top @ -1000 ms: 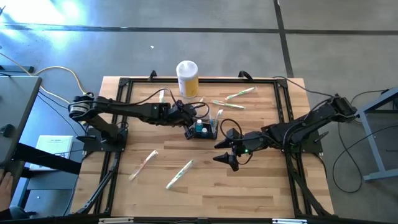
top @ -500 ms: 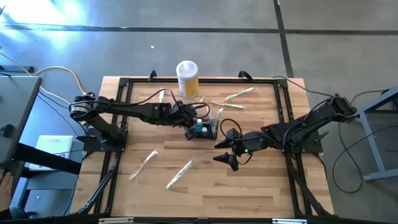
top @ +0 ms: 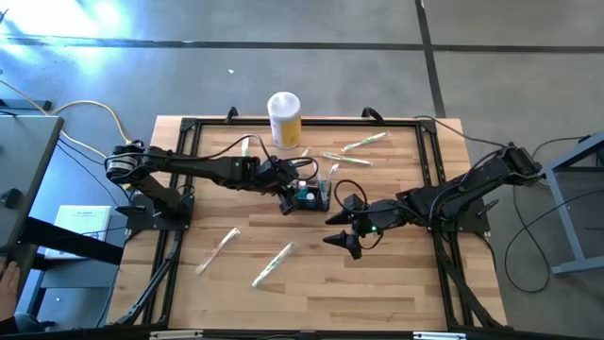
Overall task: Pick & Place toothbrushing station
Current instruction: Put the green toothbrush into the left section wire organizer
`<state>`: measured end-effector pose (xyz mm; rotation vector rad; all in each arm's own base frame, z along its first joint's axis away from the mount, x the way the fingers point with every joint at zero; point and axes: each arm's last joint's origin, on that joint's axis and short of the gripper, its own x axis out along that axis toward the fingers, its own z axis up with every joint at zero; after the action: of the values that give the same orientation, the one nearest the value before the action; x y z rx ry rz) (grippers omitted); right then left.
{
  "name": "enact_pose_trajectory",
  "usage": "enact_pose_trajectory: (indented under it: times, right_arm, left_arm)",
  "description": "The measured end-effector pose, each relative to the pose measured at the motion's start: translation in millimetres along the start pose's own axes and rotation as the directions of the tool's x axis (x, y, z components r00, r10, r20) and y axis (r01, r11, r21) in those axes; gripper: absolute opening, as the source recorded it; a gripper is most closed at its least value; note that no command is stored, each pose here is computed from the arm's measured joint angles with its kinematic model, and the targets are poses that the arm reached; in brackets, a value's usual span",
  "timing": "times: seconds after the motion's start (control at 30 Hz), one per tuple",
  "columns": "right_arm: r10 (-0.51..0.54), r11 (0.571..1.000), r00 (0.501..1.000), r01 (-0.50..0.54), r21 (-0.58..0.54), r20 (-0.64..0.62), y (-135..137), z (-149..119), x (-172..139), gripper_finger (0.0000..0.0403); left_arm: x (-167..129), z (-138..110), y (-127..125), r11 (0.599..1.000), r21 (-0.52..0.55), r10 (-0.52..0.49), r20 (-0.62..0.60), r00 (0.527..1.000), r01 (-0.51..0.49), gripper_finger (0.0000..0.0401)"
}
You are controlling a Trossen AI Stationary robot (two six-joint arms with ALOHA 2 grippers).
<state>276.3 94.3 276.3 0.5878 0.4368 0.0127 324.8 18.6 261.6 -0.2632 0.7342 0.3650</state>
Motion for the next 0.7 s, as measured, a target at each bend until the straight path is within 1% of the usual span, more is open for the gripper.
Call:
enact_pose_trajectory:
  times: [0.1, 0.23, 0.37, 0.53, 0.7]
  right_arm:
    - [0.000, 1.000, 1.000, 0.000, 0.000, 0.000, 0, 0, 0, 0.0290]
    - [0.000, 1.000, 1.000, 0.000, 0.000, 0.000, 0, 0, 0, 0.0290]
    - [0.000, 1.000, 1.000, 0.000, 0.007, 0.000, 0, 0, 0, 0.0290]
    - [0.000, 1.000, 1.000, 0.000, 0.008, 0.000, 0, 0, 0, 0.0290]
    - [0.000, 1.000, 1.000, 0.000, 0.006, 0.000, 0, 0, 0, 0.0290]
  left_arm:
    - [0, 0, 0, 1.000, 0.001, 0.003, 0.000, 1.000, -0.003, 0.0157]
    - [-5, 4, 0, 1.000, -0.014, 0.006, -0.024, 1.000, -0.006, 0.0172]
    - [-18, 16, -2, 1.000, 0.021, 0.010, -0.055, 0.998, -0.009, 0.0175]
    - [-34, 31, -4, 0.999, 0.028, 0.019, -0.063, 0.998, -0.017, 0.0175]
    - [-42, 35, -3, 0.998, 0.039, 0.054, -0.096, 0.994, -0.050, 0.0175]
